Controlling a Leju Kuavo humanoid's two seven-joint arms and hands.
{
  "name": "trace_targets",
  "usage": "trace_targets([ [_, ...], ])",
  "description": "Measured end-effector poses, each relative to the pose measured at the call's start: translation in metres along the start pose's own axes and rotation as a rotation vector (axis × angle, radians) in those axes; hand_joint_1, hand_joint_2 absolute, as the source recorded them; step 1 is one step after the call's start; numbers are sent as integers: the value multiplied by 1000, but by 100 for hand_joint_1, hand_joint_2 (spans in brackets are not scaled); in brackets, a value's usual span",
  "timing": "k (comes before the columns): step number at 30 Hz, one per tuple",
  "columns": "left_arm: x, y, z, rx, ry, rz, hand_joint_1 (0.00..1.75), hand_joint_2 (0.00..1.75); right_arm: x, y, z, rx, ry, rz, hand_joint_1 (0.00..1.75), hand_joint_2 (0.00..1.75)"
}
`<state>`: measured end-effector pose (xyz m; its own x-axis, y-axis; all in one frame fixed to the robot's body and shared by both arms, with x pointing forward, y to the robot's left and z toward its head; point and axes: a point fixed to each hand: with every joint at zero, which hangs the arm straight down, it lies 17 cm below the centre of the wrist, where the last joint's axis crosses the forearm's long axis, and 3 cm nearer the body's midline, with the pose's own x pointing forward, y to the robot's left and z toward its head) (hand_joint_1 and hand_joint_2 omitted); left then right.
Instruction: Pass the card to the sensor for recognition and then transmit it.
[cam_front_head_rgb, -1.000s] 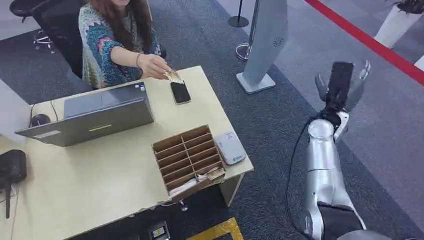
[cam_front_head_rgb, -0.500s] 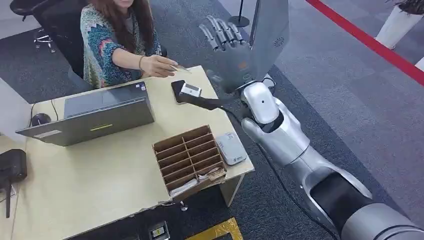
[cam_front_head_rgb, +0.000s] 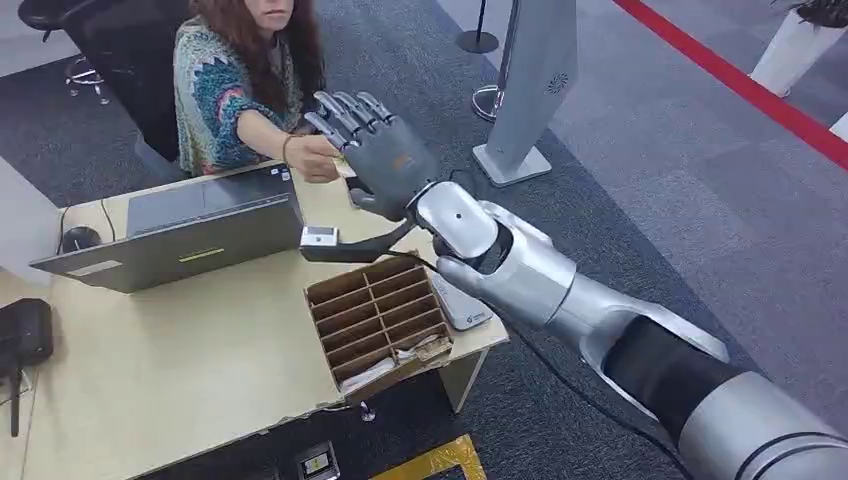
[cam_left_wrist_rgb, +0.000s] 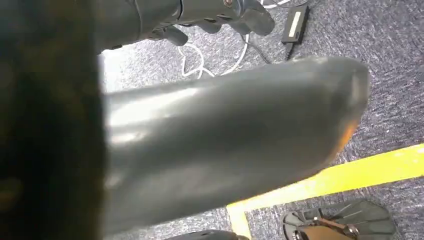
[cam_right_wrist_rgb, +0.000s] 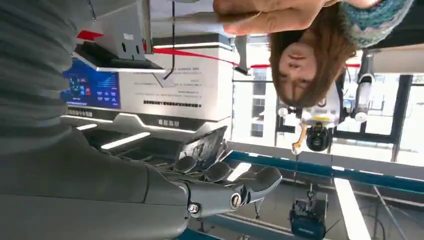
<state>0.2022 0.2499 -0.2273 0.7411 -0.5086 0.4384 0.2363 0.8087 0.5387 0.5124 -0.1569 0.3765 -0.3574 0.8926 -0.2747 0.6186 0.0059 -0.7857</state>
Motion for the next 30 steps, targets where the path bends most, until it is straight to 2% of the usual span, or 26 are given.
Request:
trace_targets([
  [6, 0, 1, 0, 1, -11, -6, 0, 0, 3, 24, 3, 59, 7, -26, 0, 175],
  [7, 0, 1, 0, 1, -10, -7, 0, 0, 3, 26, 3, 64, 8, -28, 14, 175],
  [8, -1, 0, 0, 0, -9, -7, 0, 0, 3, 30, 4, 75, 12, -28, 154, 175],
  [9, -2, 0, 1, 0, -8, -7, 0, 0, 3, 33, 5, 82, 11, -28, 171, 175],
  [30, -7, 2, 0, 2, 12, 10, 0, 0, -3, 52, 5, 125, 39, -38, 175, 175],
])
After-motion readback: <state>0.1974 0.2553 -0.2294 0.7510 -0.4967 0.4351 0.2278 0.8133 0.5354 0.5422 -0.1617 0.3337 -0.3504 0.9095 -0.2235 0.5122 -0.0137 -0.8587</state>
